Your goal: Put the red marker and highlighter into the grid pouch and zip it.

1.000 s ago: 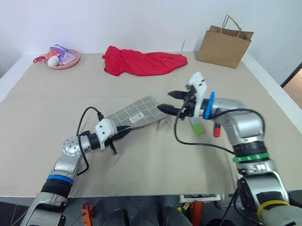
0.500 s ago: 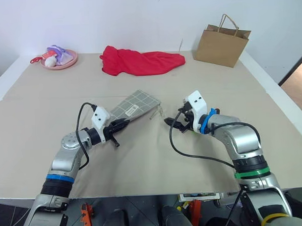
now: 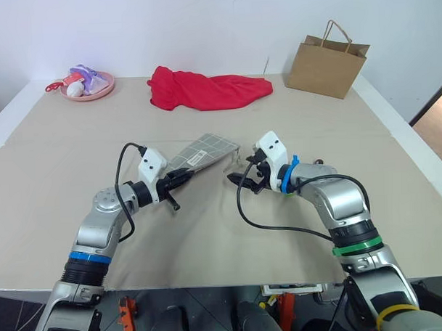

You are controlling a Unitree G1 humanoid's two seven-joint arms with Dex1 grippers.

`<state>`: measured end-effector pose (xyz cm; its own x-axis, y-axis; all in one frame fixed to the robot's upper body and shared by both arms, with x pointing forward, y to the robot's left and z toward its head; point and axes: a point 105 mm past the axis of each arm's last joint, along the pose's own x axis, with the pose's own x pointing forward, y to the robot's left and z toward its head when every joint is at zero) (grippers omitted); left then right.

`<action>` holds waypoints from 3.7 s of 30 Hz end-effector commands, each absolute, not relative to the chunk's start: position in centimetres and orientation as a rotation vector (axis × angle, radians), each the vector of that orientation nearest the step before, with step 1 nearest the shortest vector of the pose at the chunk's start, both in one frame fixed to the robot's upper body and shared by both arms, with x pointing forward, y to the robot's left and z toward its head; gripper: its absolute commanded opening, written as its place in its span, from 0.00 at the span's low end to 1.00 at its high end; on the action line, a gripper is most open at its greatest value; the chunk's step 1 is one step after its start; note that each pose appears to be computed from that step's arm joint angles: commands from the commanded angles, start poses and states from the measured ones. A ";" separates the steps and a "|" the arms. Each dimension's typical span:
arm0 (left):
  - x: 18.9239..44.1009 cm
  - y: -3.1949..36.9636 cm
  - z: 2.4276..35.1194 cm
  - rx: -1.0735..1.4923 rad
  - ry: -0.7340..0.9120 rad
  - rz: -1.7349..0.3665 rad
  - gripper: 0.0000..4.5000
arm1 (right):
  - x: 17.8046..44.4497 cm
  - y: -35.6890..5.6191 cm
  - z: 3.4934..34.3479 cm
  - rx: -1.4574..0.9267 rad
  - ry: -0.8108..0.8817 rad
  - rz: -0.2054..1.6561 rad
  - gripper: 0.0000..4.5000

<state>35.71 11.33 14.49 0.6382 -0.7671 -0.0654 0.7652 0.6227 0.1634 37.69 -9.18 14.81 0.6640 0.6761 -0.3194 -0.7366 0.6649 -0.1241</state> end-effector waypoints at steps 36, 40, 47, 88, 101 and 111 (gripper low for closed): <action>34.5 9.7 17.4 0.167 -0.093 -0.879 0.00 | 41.3 -9.9 16.9 -0.337 0.135 0.641 0.79; 34.5 9.7 17.3 0.165 -0.092 -0.877 0.00 | 41.0 -9.8 16.9 -0.346 0.132 0.662 0.45; 34.5 9.6 17.2 0.161 -0.094 -0.879 0.00 | 40.6 -9.6 16.5 -0.384 0.141 0.690 0.02; 34.3 8.5 17.8 0.134 -0.118 -0.926 0.00 | 32.3 -9.0 20.0 -0.361 0.106 1.087 0.99; 33.1 9.5 18.8 -0.001 -0.113 -0.994 0.00 | 33.6 -23.9 18.8 -0.197 0.292 0.285 0.99; 32.9 9.9 18.3 0.016 -0.082 -1.014 0.00 | 35.8 -25.9 15.5 -0.064 0.370 0.005 0.99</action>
